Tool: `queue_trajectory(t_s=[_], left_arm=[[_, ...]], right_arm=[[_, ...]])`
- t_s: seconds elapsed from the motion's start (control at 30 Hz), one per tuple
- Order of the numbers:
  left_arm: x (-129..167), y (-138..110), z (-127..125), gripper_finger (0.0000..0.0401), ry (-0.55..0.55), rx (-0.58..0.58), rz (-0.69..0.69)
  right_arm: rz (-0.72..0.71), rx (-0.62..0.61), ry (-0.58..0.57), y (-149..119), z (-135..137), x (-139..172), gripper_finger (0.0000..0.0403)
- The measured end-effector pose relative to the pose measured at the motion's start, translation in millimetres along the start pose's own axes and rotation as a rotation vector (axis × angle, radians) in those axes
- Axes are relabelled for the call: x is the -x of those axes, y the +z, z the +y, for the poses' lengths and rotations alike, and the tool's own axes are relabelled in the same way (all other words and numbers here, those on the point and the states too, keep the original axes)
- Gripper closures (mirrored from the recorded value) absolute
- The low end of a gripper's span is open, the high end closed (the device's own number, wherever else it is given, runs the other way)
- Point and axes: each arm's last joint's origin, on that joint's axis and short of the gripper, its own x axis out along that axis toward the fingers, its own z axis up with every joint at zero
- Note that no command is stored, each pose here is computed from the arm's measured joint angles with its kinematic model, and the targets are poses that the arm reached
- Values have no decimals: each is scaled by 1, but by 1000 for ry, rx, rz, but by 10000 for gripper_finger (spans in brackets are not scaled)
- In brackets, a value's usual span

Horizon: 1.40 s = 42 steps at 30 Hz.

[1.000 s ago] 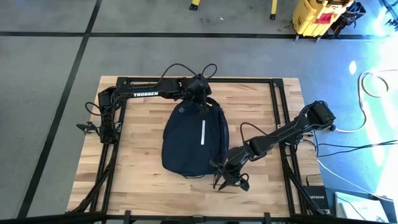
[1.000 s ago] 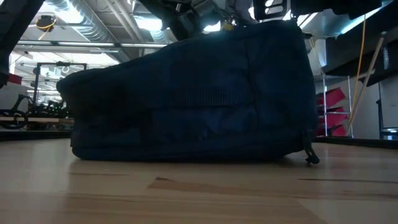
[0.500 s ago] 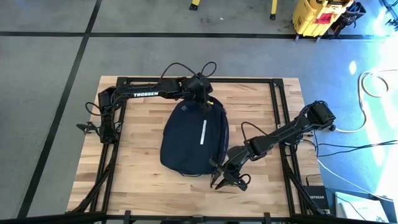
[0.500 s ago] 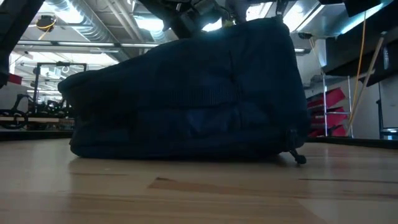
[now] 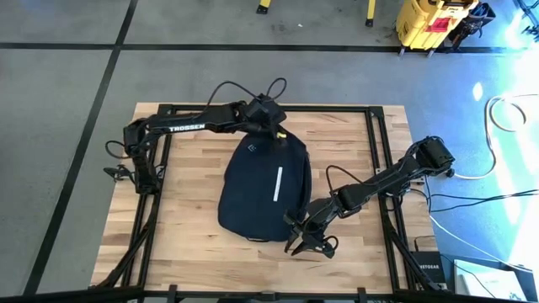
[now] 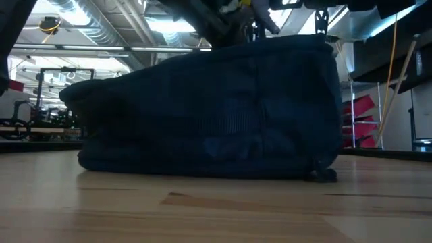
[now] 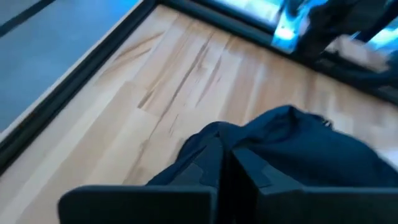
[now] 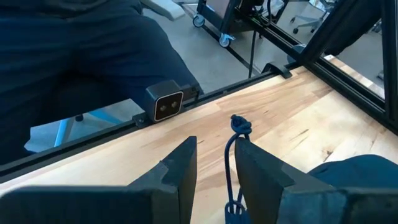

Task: Unpack backpack
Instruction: Open the black backpack

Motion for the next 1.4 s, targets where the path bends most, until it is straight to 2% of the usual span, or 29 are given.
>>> queue_trajectory(t_s=[0.13, 0.23, 0.37, 0.47, 0.53, 0.67, 0.8, 0.93, 1.03, 1.17, 1.4], left_arm=[[13, 3, -15, 401, -114, 21, -9], [22, 1, -31, 401, -165, -27, 12], [27, 0, -40, 401, -68, -115, -20], [26, 0, -34, 401, 39, -165, -30], [25, 1, -28, 401, 72, -185, -35], [25, 3, -22, 401, 85, -237, -35], [25, 3, -22, 401, 62, -249, -34], [25, -1, -21, 401, 36, -273, 11], [25, -4, -21, 398, 36, -280, 48], [25, -4, -21, 366, 40, -297, 41], [25, -4, -25, 256, 17, -333, 42]], right_arm=[[1, -1, 1, 0, 0, 0, 311], [2, -2, 1, 0, 0, 0, 311], [2, -1, 0, 0, 0, 0, 311], [3, -2, 1, 0, 0, 0, 311], [8, -3, -6, -1, 0, 0, 311], [45, -4, -62, -2, -2, 0, 311], [133, 28, -171, -7, -4, 1, 311], [205, 34, -276, -9, -6, 3, 311], [203, 37, -301, -4, -7, 8, 311], [186, 41, -309, 3, -7, 16, 311], [244, 23, -363, 3, -7, 22, 311]])
